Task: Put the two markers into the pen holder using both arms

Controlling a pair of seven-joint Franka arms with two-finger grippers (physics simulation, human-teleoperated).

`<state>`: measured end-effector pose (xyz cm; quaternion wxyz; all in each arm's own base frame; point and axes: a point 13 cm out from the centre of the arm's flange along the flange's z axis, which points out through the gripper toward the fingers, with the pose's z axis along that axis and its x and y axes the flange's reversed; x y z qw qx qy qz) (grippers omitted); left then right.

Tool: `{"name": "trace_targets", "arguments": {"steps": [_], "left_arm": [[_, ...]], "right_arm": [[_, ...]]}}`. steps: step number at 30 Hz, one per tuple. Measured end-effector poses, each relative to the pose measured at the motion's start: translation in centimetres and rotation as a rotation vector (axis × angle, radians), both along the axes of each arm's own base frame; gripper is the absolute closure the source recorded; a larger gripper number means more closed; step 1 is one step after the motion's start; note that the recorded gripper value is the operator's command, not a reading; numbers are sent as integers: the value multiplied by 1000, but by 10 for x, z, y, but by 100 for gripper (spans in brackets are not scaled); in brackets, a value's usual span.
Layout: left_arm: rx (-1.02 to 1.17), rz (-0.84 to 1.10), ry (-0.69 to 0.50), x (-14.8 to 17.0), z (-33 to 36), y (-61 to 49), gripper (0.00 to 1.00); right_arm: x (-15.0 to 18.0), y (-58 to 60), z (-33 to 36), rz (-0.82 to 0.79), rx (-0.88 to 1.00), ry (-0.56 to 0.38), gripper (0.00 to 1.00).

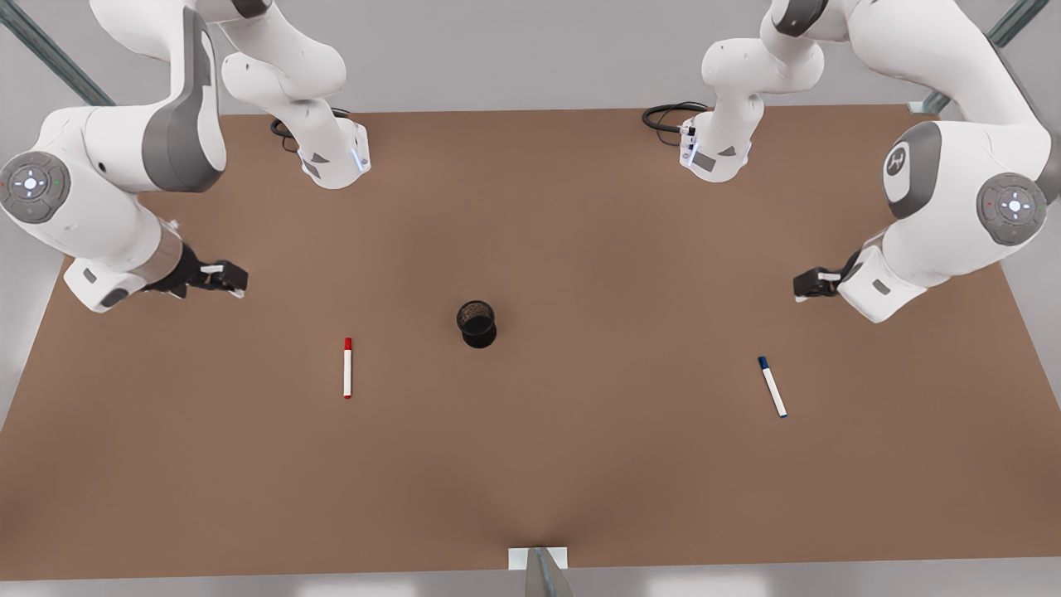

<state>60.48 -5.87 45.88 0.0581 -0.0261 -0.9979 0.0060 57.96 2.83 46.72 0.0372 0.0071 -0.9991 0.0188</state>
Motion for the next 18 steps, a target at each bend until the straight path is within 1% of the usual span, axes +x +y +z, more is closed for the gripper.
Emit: {"name": "trace_targets", "arguments": {"steps": [2, 3, 6, 8, 10, 12, 13, 15, 16, 18], "left_arm": [[2, 1, -18, 13, -12, 2, 0], [3, 19, -11, 24, -30, 13, 0], [5, 119, 55, 57, -138, 74, 0], [1, 175, 87, 55, -214, 102, 0], [0, 206, 84, 47, -267, 111, 0], [0, 227, 47, 48, -300, 115, 0], [-1, 235, 28, 49, -315, 115, 0], [-8, 256, -6, 48, -348, 114, 0], [-12, 268, -36, 53, -357, 114, 0], [-16, 286, -99, 67, -365, 113, 0]], "right_arm": [[8, 1, 2, -2, 1, -33, 0], [11, 2, 3, -3, 2, -45, 0], [18, 2, 3, -7, 3, -69, 0], [28, -3, -16, -19, 0, -57, 0], [47, -8, -61, -30, -7, -27, 0], [61, -6, -129, -27, -14, 30, 0], [59, -5, -167, -25, -18, 64, 0], [41, 17, -243, 9, -19, 119, 0], [37, 39, -270, 38, -18, 126, 0], [40, 66, -300, 63, -14, 106, 0]]}}
